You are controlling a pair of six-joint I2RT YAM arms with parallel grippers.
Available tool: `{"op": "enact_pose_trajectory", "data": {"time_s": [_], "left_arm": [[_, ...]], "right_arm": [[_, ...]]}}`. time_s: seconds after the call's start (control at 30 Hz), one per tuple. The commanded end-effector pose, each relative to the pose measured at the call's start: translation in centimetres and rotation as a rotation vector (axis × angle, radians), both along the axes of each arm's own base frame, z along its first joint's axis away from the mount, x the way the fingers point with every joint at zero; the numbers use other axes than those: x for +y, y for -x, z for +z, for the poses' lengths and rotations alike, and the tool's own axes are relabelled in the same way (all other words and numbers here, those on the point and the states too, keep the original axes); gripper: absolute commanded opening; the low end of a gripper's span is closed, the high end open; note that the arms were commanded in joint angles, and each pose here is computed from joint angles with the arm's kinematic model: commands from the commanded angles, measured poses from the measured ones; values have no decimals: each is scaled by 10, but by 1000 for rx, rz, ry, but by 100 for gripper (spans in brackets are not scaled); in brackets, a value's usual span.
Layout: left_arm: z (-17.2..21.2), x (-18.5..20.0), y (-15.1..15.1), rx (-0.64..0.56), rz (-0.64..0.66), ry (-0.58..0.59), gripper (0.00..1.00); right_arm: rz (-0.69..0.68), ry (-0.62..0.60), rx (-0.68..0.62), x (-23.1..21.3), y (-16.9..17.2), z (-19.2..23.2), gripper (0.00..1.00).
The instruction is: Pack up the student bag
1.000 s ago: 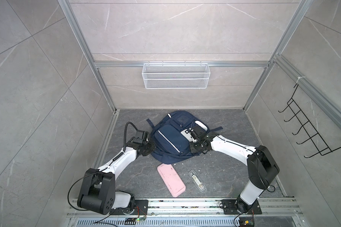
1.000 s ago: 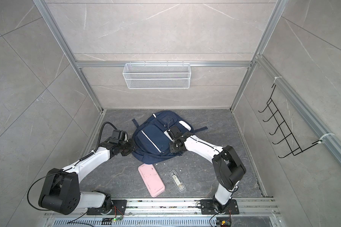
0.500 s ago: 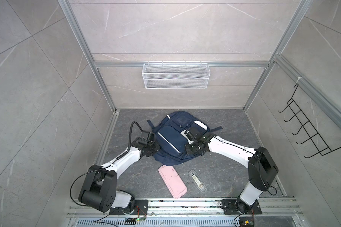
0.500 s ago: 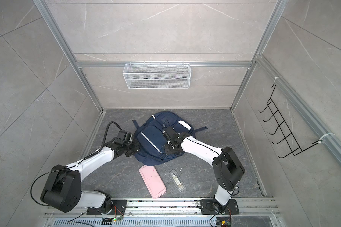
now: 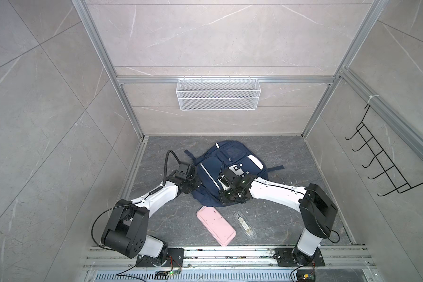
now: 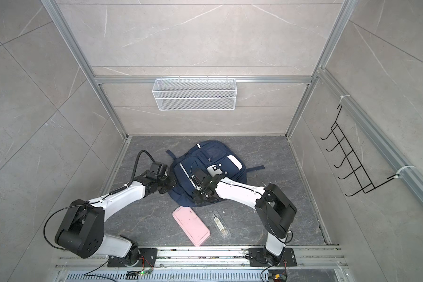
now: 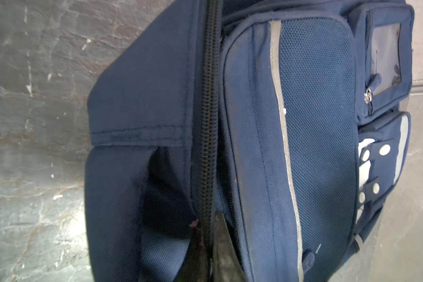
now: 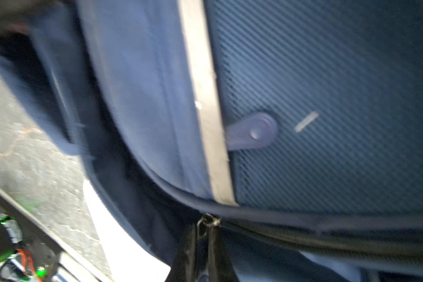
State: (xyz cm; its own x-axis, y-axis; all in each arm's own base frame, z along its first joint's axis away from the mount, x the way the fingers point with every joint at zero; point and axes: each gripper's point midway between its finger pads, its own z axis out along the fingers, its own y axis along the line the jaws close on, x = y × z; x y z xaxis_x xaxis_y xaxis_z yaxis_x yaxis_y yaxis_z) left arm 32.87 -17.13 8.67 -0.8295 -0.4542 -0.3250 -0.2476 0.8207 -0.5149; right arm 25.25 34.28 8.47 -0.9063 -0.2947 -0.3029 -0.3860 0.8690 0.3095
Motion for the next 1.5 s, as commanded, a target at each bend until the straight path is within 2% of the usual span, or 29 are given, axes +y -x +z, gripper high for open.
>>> {"op": "enact_pose_trajectory", "data": {"time_s": [0.0, 0.2, 0.3, 0.4, 0.5, 0.63, 0.7, 0.83, 0.93, 1.03, 1.17, 1.33, 1.47], "left_arm": [[23, -32, -1, -34, -69, 85, 0], [22, -38, -9, -57, -21, 84, 0], [18, -48, -10, -60, -13, 76, 0], [18, -55, -13, -72, -10, 77, 0], [23, -48, -14, -69, -19, 28, 0], [33, -37, -7, -77, -37, -35, 0], [29, -35, 2, -59, -54, -32, 9], [21, -19, 25, -20, -79, -91, 18], [35, -4, 29, -47, -87, -167, 34], [63, -4, 16, -112, -105, -177, 49], [81, -27, -14, -138, -184, -154, 52], [48, -52, -35, -55, -259, -136, 53], [19, -56, -33, 9, -269, -137, 53]], "right_arm": [[12, -176, -141, 36, -46, 62, 0], [-95, -218, -124, -4, -125, 79, 0], [-132, -235, -97, -21, -142, 82, 0], [-131, -288, -81, -22, -129, 85, 0], [-109, -238, -103, -34, -106, 80, 1], [-126, -144, -116, -63, -87, 63, 17], [-137, -147, -108, -70, -75, 54, 24], [-163, -144, -78, -83, -55, 36, 30], [-179, -132, -81, -90, -50, 29, 33], [-190, -107, -66, -93, -50, 22, 34], [-221, -91, -65, -97, -50, 13, 36], [-244, -74, -33, -100, -47, -5, 38], [-260, -54, -23, -101, -50, -14, 38]]}}
